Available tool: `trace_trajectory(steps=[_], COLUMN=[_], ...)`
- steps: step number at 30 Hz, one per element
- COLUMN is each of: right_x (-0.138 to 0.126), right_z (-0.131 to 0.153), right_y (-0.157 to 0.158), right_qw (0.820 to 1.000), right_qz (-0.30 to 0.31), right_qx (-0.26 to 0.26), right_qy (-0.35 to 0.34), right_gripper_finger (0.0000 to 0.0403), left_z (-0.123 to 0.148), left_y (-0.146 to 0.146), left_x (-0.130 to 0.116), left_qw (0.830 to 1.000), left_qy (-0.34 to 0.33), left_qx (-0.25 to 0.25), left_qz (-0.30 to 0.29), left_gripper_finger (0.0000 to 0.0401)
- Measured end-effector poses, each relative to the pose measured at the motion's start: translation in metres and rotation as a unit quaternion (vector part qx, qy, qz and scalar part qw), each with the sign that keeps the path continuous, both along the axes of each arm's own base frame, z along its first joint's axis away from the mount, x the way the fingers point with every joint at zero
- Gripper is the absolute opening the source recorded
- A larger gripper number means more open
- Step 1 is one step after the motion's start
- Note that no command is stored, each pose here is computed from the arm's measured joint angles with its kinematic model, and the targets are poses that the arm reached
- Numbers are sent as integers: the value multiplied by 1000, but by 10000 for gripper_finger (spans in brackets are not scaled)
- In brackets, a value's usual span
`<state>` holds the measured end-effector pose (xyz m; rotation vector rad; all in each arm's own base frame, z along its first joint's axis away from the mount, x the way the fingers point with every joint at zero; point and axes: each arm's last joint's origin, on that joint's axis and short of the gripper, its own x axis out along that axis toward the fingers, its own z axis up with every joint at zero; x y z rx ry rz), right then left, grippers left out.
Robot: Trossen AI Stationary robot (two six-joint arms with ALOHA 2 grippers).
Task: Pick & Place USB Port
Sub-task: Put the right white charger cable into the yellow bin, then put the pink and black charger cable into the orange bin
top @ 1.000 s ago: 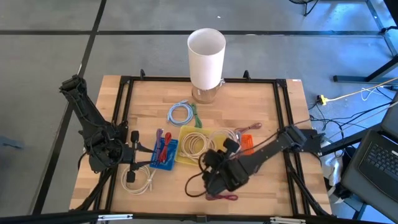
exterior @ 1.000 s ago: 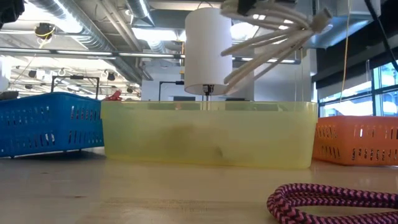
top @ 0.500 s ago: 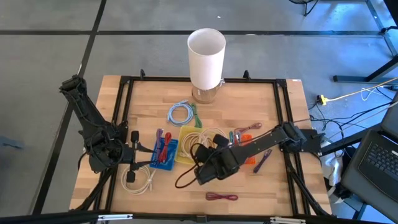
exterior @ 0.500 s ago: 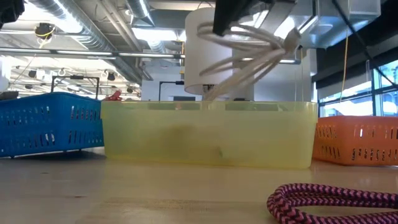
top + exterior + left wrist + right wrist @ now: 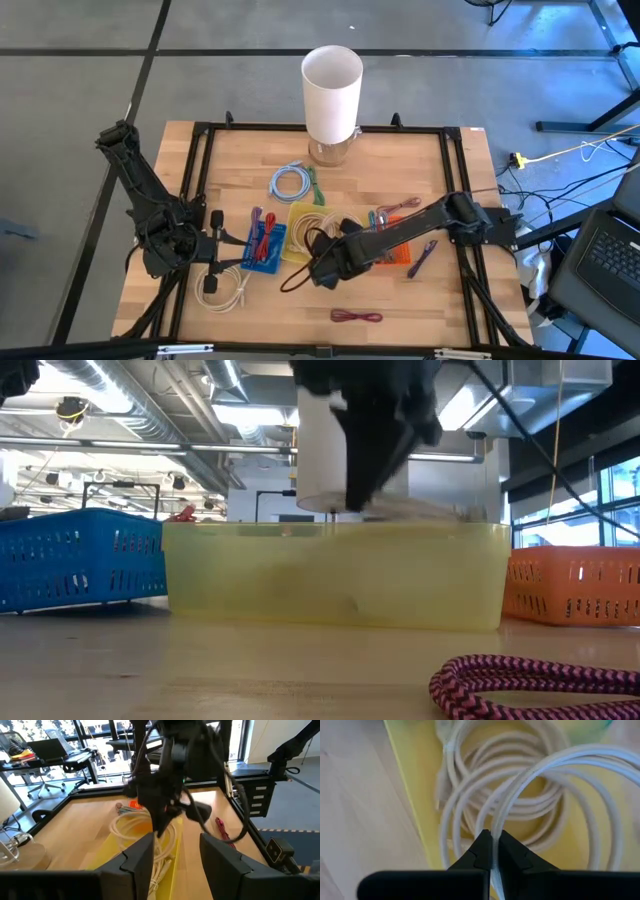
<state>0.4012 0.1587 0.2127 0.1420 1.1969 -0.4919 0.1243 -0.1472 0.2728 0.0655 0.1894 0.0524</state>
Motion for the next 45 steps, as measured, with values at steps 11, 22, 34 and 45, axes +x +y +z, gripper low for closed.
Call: trace_trajectory(steps=[11, 22, 34, 45], right_x=[3, 5, -2, -34], right_z=[-46, -46, -35, 19], right_y=[-4, -7, -4, 27], right_qw=[998, 998, 998, 992], right_qz=[14, 17, 8, 33], right_qx=[62, 46, -37, -15], right_qy=[-22, -35, -59, -119], right_gripper_finger=[14, 64, 155, 159], left_z=[0, 0, 0, 0], left_y=[0, 0, 0, 0], left_x=[0, 0, 0, 0], left_qw=[1000, 1000, 1000, 1000], left_qy=[0, 0, 0, 0], left_qx=[0, 0, 0, 0], left_qz=[1, 1, 0, 0], left_gripper_finger=[148, 148, 148, 148])
